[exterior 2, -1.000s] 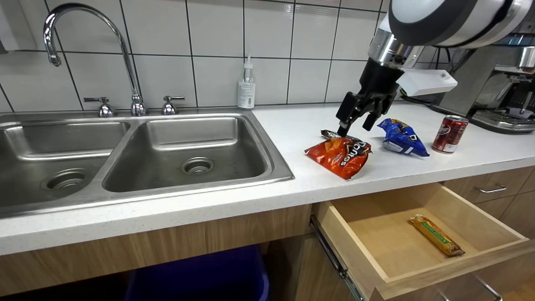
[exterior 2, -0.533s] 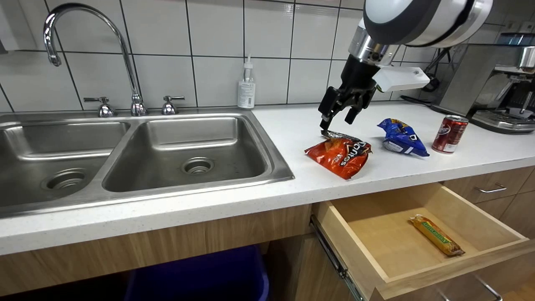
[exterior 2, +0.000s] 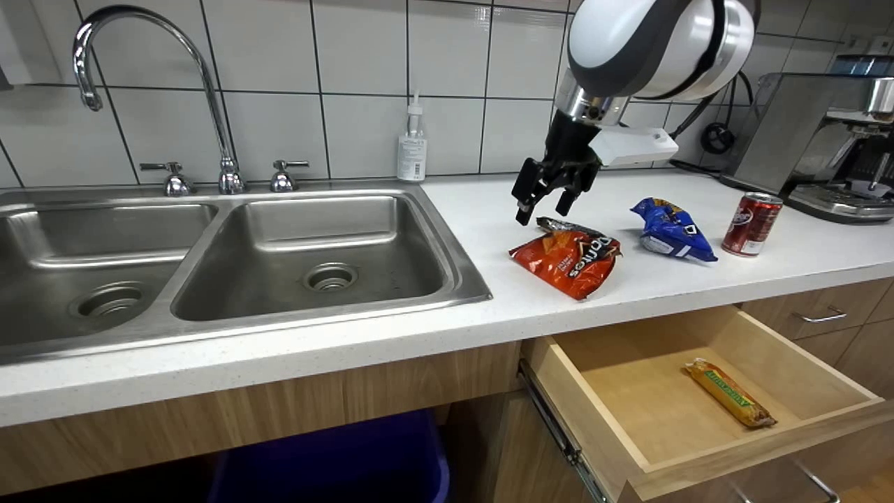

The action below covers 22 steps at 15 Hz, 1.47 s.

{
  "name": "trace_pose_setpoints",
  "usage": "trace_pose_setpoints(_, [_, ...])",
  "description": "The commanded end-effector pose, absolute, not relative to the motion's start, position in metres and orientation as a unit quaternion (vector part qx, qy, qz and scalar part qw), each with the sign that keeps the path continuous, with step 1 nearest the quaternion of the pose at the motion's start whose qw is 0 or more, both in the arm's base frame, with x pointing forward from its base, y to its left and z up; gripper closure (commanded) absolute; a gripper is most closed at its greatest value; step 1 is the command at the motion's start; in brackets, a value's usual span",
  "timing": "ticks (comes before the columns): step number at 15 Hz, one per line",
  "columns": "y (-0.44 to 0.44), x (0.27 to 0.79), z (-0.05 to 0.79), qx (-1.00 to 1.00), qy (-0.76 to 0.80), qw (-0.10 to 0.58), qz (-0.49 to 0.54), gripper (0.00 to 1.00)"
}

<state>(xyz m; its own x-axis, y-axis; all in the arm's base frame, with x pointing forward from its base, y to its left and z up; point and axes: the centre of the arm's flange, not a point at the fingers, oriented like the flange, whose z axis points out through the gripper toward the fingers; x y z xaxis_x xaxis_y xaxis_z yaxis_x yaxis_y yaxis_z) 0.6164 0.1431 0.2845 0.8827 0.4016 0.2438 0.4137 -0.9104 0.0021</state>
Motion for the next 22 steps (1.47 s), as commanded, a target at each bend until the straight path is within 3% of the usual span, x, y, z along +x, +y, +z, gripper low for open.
trace_pose_setpoints(1, [0.154,0.647,0.269,-0.972,-0.211,0.027,-0.097,0.0])
trace_pose_setpoints(22, [0.151,0.612,0.26,-0.976,-0.214,-0.012,-0.041,0.0])
